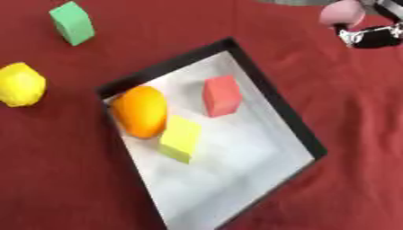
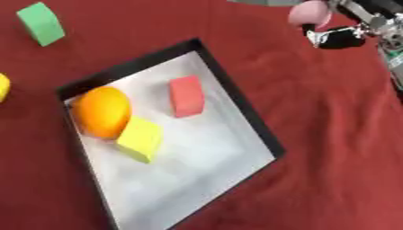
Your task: Pick up objects on the table and place them in the box.
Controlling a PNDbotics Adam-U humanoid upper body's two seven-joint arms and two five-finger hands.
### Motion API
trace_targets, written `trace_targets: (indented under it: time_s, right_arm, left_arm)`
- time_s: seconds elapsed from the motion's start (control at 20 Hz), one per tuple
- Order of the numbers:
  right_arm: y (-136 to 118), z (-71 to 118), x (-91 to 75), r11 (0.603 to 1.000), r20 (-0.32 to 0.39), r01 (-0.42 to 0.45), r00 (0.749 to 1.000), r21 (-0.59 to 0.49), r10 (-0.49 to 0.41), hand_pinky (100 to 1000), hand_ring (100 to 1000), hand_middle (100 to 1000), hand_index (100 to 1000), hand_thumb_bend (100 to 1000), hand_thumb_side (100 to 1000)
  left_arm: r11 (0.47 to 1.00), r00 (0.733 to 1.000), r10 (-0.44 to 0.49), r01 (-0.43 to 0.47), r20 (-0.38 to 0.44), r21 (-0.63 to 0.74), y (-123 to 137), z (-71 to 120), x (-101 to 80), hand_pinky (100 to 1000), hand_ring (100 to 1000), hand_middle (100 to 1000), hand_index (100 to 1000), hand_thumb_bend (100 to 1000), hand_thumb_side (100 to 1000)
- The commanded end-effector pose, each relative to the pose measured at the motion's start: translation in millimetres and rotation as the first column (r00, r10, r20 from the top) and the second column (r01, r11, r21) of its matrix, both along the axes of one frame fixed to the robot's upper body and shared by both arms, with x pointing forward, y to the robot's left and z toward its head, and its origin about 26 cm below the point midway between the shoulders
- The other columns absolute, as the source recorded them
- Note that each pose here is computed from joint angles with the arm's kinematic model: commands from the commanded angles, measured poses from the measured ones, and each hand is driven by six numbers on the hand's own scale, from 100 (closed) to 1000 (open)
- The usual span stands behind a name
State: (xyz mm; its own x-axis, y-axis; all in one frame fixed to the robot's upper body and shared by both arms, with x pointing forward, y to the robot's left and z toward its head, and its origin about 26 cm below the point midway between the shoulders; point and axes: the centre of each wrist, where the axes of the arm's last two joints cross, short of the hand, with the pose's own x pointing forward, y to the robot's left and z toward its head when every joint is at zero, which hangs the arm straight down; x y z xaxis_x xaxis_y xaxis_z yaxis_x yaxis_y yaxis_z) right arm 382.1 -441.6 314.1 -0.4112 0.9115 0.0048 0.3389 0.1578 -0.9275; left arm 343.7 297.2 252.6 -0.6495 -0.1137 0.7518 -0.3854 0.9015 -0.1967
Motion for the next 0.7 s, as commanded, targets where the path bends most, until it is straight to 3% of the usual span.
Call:
trace_targets:
  time_s: [0.05, 0.2, 0.35, 0.55, 0.7]
  right_arm:
    - [11, 31.1, -16.3, 0.997, 0.051, -0.05, 0.997, -0.061, 0.053, 820, 735, 623, 722, 129, 147]
    - [40, 42.9, -25.6, 0.984, 0.067, -0.149, 0.986, -0.099, 0.156, 809, 715, 614, 714, 163, 140]
    - [93, 52.6, -44.9, 0.934, 0.088, -0.324, 0.937, -0.15, 0.339, 804, 709, 612, 711, 190, 133]
    - [161, 58.5, -87.0, 0.805, 0.068, -0.541, 0.818, -0.243, 0.571, 797, 713, 614, 710, 243, 186]
    - [187, 51.3, -93.1, 0.694, -0.002, -0.646, 0.732, -0.319, 0.681, 787, 712, 610, 702, 244, 253]
  left_arm:
    - [0.999, 1.0, 0.023, -0.023, 0.013, 0.032, 7, 5.6, -3.8, 650, 873, 685, 742, 299, 643]
    - [0.999, 0.999, 0.047, -0.047, -0.008, 0.027, 13, -1.7, -4.7, 650, 873, 686, 743, 301, 642]
    - [0.996, 0.996, 0.089, -0.088, -0.026, 0.013, 21, -9.0, -6.1, 651, 874, 687, 743, 303, 641]
    - [0.994, 0.993, 0.114, -0.113, -0.029, 0.006, 25, -11.7, -7.3, 652, 874, 687, 743, 306, 636]
    - [0.993, 0.993, 0.115, -0.115, -0.031, 0.011, 25, -12.7, -7.6, 652, 874, 686, 743, 306, 635]
